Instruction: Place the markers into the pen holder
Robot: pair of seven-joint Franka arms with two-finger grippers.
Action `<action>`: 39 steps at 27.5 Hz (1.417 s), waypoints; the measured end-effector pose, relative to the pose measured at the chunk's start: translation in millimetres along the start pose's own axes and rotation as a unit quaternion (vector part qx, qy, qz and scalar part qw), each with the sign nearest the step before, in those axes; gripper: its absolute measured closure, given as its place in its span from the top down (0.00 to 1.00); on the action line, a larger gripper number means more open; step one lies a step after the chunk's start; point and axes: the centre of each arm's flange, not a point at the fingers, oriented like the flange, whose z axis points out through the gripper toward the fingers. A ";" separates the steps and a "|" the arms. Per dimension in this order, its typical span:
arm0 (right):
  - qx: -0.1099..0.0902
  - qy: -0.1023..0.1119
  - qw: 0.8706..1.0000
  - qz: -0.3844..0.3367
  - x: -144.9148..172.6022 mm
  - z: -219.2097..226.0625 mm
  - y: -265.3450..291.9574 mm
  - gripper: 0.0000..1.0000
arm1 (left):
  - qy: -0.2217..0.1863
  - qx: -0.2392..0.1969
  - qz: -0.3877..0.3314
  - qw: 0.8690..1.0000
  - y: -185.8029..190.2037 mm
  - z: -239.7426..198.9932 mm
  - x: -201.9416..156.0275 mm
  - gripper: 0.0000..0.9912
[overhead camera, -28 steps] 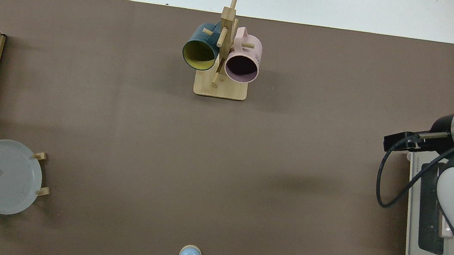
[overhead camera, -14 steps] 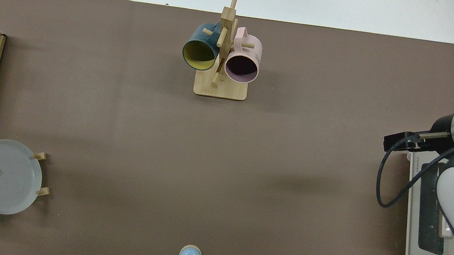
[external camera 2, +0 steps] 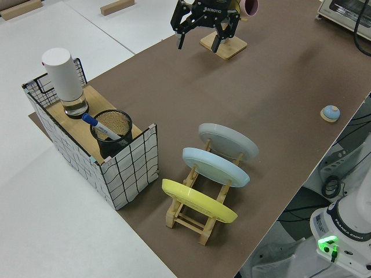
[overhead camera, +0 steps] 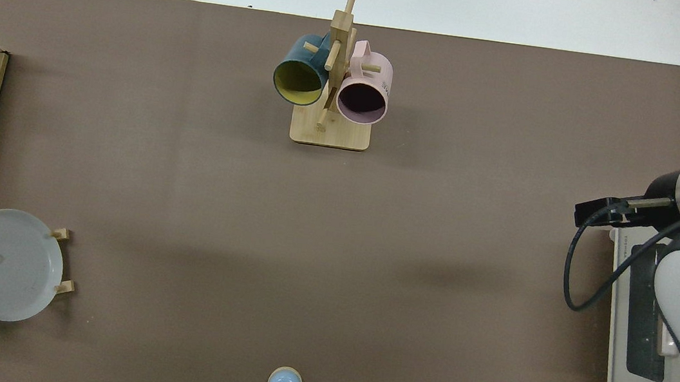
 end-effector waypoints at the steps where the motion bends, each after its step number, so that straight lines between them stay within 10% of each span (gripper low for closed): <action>1: 0.000 0.000 1.000 0.000 0.0 0.0 0.0 1.00 | 0.002 -0.006 -0.022 1.000 6.2 -0.6 3.3 1.00; 16: 0.000 0.000 1.000 0.000 0.0 0.0 0.0 1.00 | 0.018 -0.084 -0.254 0.963 63.2 -9.5 33.9 1.00; 39: 0.000 0.000 1.000 0.000 0.0 0.0 0.0 1.00 | 0.020 -0.094 -0.262 0.960 98.0 -27.6 41.0 1.00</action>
